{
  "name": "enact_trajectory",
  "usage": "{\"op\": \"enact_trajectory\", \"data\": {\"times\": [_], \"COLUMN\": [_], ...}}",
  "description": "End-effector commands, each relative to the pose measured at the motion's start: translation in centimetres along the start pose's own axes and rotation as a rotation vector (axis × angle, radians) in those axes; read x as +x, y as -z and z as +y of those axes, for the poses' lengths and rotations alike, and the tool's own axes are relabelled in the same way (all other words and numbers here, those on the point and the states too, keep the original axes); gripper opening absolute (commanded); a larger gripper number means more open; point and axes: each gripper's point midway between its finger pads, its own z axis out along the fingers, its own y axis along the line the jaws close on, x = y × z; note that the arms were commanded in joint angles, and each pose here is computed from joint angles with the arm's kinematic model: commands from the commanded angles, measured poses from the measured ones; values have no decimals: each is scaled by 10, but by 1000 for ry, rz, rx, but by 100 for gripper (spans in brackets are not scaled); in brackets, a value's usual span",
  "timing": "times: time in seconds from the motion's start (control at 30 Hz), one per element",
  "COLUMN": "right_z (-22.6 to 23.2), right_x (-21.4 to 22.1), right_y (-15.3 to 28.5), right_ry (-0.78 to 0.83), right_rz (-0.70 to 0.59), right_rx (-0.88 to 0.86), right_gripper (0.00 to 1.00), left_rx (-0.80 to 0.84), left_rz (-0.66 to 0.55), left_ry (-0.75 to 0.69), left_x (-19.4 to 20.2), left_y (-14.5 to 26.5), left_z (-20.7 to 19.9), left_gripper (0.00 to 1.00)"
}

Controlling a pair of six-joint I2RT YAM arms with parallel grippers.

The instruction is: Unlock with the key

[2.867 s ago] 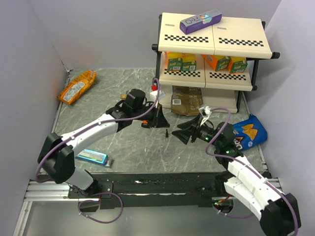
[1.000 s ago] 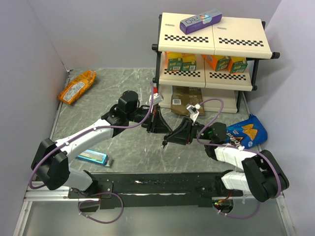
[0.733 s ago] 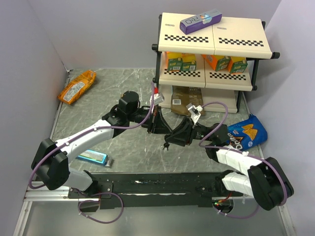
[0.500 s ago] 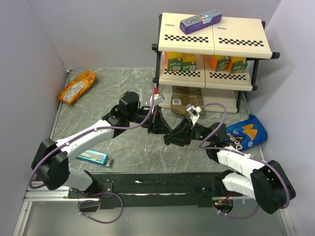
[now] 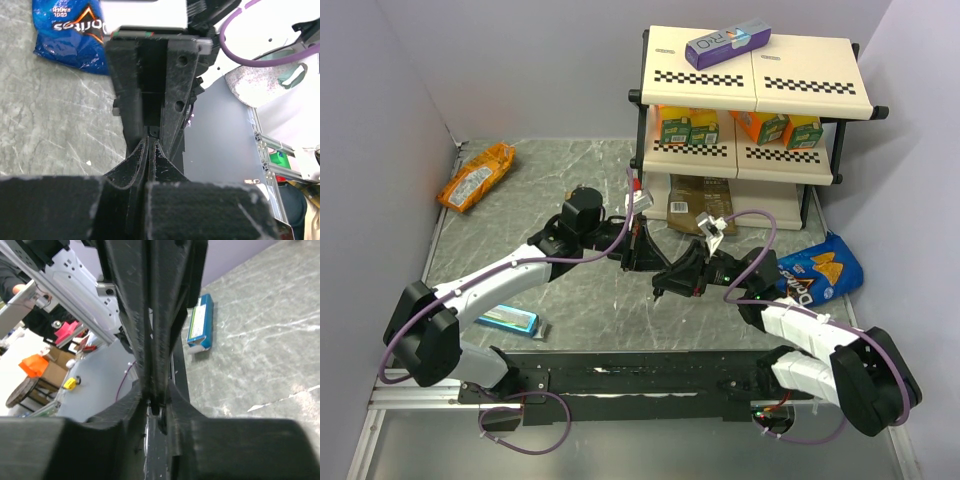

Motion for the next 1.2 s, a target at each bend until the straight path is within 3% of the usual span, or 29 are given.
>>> {"op": "enact_trajectory", "data": {"times": [0.0,0.13,0.27,0.3,0.33,0.4,0.43,0.5,0.77,1.03,1.07,1.17], "right_z": [6,4,0,-1,-2,-2,-3,-7,-12,-17,-18,-23], "right_x": [-13,-11,-10,-10,-10,-10,-10,-8,-4,-11,-12,-18], "right_y": [-3,-3,-3,-3,-3,-2,-2,-2,2,12,13,19], "right_ry": [68,62,50,48,47,44,41,36,31,57,59,55], "right_rz": [-23,-23,-29,-32,-32,-31,-32,-24,-25,-57,-60,-82], "right_rx": [-9,-8,12,20,22,28,35,53,87,167,178,229], "right_gripper": [17,0,0,0,0,0,0,0,0,0,0,0], "left_rx": [22,7,-41,-54,-81,-113,-152,-206,-468,-587,-573,-292], "left_rz": [-46,-53,-63,-67,-80,-97,-115,-137,-233,-171,-162,-114], "left_ry": [-79,-82,-84,-89,-91,-101,-103,-107,-88,-35,-32,-84], "left_x": [-17,-18,-21,-21,-24,-27,-31,-35,-53,-43,-42,-37], "left_y": [5,6,7,8,9,13,16,22,55,67,66,45], "left_z": [-17,-15,-8,-6,-2,2,8,17,64,102,104,62], "left_gripper": [1,1,2,7,35,63,85,99,96,96,96,96]}}
